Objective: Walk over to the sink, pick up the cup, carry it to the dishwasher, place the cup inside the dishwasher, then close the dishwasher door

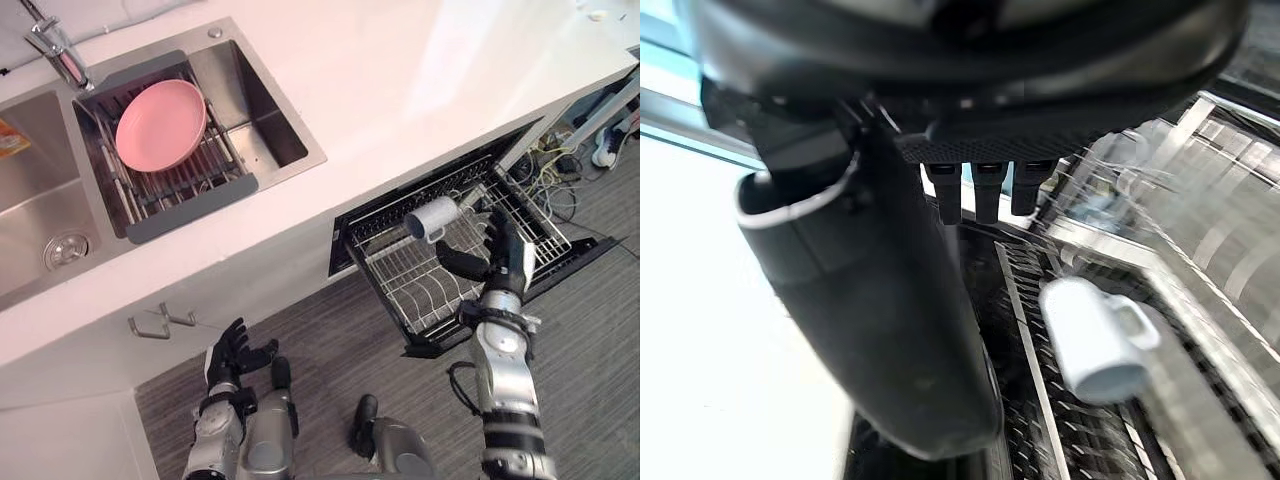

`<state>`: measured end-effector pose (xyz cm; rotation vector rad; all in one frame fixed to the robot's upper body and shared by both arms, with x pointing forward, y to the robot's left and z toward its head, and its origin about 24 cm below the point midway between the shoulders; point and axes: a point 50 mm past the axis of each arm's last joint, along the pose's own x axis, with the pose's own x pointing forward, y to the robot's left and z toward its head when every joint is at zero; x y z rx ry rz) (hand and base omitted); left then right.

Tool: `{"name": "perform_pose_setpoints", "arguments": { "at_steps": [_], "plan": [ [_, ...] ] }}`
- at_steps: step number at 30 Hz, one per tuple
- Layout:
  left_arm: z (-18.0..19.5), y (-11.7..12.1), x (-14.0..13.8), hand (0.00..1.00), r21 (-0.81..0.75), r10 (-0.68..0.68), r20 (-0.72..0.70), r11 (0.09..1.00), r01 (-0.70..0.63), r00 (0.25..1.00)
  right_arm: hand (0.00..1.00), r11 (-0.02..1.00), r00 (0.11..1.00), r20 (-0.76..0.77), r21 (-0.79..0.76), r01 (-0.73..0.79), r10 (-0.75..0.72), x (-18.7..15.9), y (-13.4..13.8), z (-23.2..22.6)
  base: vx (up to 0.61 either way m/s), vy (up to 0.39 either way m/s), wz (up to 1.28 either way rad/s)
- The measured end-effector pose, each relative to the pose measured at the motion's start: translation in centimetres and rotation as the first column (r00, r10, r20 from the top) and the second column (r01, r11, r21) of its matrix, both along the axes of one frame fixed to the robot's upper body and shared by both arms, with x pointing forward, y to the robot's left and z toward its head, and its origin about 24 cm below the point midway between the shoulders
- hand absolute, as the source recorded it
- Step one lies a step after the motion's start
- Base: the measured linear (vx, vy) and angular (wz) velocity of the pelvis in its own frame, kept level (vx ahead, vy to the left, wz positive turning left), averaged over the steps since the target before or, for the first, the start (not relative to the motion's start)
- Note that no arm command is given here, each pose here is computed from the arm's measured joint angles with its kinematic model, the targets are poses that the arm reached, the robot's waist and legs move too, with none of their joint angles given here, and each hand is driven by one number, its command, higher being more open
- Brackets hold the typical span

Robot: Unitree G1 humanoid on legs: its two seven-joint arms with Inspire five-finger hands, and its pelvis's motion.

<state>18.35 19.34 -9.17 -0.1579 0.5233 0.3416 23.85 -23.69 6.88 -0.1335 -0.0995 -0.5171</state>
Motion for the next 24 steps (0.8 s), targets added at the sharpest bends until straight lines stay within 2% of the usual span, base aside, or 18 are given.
{"name": "perform_pose_setpoints", "arguments": {
  "at_steps": [4, 9, 12, 15, 19, 24],
  "plan": [
    [-0.3, 0.3, -0.6, 0.9, 0.003, 0.023, -0.015, 1.0, -0.023, 1.0, 0.9, 1.0, 0.999, 0.037, 0.013, -0.027, 0.027, -2.4, 0.8, 0.2, 0.08, -0.012, 0.25],
    [-1.1, 0.1, -2.2, 0.9, -0.016, 0.056, -0.057, 0.998, -0.057, 0.997, 0.9, 0.981, 0.965, 0.177, -0.014, -0.194, 0.194, -3.7, 3.6, 2.7, 0.04, -0.02, 0.27],
    [-1.6, -0.7, -2.5, 0.9, -0.038, 0.044, -0.08, 0.998, -0.047, 0.996, 0.9, 0.973, 0.93, 0.285, -0.051, -0.227, 0.232, -3.9, 3.9, 4.7, 0.0, 0.028, 0.89],
    [-2.4, -0.6, -3.3, 0.9, -0.041, 0.044, -0.127, 0.998, -0.05, 0.991, 0.9, 0.962, 0.903, 0.33, -0.109, -0.252, 0.274, -3.2, 4.0, 6.0, 0.01, 0.053, 0.57],
    [-3.2, 0.9, -4.5, 0.9, 0.023, -0.001, -0.194, 1.0, 0.006, 0.981, 0.9, 0.939, 0.876, 0.349, -0.211, -0.273, 0.333, -1.2, 4.0, 7.4, 0.01, 0.145, 0.47],
    [-3.5, 2.6, -6.0, 0.9, 0.088, -0.045, -0.253, 0.994, 0.07, 0.966, 0.9, 0.877, 0.896, 0.173, -0.344, -0.334, 0.409, 2.5, 4.4, 6.0, 0.1, 0.144, 0.34]
  ]
}}
